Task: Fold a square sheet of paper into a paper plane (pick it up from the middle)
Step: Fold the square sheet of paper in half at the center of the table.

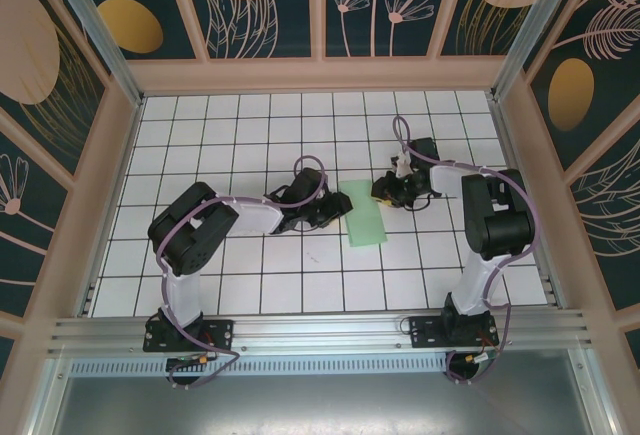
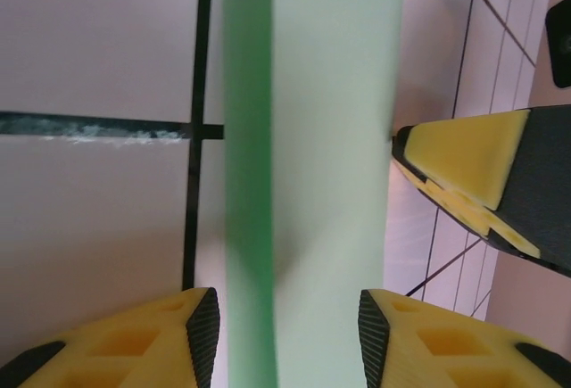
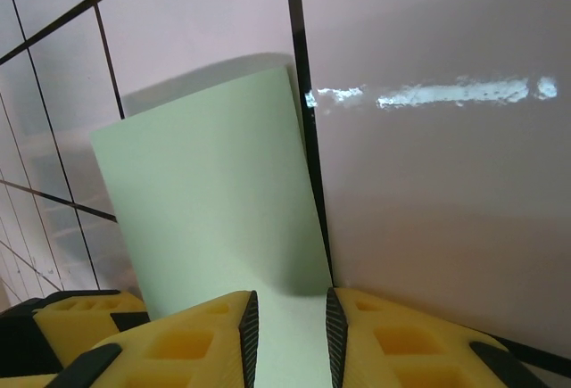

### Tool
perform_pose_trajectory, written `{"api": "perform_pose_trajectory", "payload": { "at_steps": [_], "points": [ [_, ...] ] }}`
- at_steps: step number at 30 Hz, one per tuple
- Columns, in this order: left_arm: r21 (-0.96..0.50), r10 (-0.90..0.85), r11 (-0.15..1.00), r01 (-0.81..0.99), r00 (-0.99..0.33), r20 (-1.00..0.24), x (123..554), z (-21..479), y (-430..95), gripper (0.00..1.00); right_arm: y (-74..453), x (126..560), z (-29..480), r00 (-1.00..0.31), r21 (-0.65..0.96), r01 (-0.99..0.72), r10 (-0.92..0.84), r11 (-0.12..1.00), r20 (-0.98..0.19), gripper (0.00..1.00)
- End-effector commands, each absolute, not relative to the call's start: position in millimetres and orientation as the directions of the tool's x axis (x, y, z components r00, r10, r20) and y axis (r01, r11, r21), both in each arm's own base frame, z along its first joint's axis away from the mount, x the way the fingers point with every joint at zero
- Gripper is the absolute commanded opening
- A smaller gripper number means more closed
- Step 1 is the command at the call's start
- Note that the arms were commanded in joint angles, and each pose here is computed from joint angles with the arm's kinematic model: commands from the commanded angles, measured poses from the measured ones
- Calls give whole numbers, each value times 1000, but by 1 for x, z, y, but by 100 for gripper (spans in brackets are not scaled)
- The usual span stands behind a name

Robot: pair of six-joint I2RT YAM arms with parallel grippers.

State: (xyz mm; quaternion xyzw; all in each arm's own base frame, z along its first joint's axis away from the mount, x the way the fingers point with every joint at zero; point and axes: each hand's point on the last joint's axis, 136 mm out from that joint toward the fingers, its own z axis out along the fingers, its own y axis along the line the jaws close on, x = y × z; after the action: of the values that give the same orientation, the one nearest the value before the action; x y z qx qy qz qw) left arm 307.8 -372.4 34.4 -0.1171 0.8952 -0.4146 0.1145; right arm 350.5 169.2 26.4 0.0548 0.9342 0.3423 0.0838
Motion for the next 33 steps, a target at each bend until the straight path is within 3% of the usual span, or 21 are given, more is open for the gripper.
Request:
{"api": "perform_pose_trajectory", "payload": {
  "at_steps": [1,24,33],
  "points": [
    [-762,-306,635,-128,-947,-95,304,28,-372,48,172,348,37,-979,675,12,147,738,-143,31],
    [-827,-293,555,-86,-951,-98,314,46,-394,34,174,349,39,-979,683,8,145,731,-143,31],
    [-846,-286,527,-76,-954,-93,315,47,-400,17,173,348,39,-979,682,8,144,731,-142,31]
  ]
}}
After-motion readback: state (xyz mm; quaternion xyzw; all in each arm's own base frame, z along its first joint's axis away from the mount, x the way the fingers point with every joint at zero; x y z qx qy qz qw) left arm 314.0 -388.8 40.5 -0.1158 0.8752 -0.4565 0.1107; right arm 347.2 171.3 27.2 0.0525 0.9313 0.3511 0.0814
